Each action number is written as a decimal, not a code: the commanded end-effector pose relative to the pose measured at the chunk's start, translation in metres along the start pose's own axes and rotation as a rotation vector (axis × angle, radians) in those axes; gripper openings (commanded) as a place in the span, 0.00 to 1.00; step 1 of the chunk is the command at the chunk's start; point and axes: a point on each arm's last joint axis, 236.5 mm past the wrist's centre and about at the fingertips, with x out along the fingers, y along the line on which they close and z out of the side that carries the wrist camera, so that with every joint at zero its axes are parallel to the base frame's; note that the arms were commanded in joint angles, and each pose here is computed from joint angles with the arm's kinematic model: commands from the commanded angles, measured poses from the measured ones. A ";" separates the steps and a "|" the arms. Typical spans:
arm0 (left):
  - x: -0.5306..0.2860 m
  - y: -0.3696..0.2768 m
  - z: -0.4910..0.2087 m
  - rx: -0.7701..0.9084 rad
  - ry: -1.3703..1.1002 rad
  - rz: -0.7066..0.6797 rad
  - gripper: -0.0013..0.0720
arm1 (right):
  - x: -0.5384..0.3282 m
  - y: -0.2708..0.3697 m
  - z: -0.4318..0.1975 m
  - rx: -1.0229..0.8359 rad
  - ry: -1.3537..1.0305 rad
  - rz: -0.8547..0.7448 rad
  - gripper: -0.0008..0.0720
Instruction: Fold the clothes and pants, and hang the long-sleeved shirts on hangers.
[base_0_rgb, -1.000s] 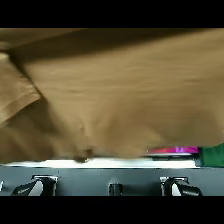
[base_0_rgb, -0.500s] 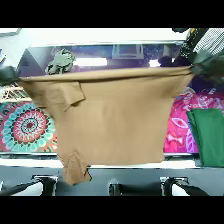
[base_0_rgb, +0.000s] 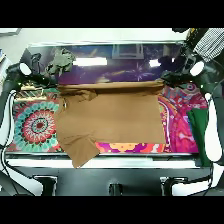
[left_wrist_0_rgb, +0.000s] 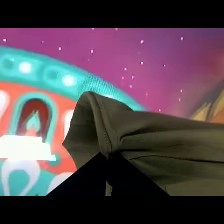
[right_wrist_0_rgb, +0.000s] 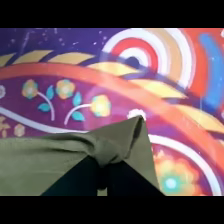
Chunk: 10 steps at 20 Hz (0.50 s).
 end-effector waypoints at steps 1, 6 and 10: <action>0.015 -0.001 -0.021 0.000 0.107 -0.010 0.04 | 0.019 -0.013 -0.016 -0.008 0.063 -0.039 0.05; -0.006 -0.007 -0.095 -0.011 0.432 -0.028 0.04 | 0.008 -0.031 -0.071 -0.026 0.302 -0.113 0.05; -0.015 -0.010 -0.117 -0.020 0.536 -0.030 0.04 | 0.011 -0.036 -0.099 -0.015 0.423 -0.126 0.05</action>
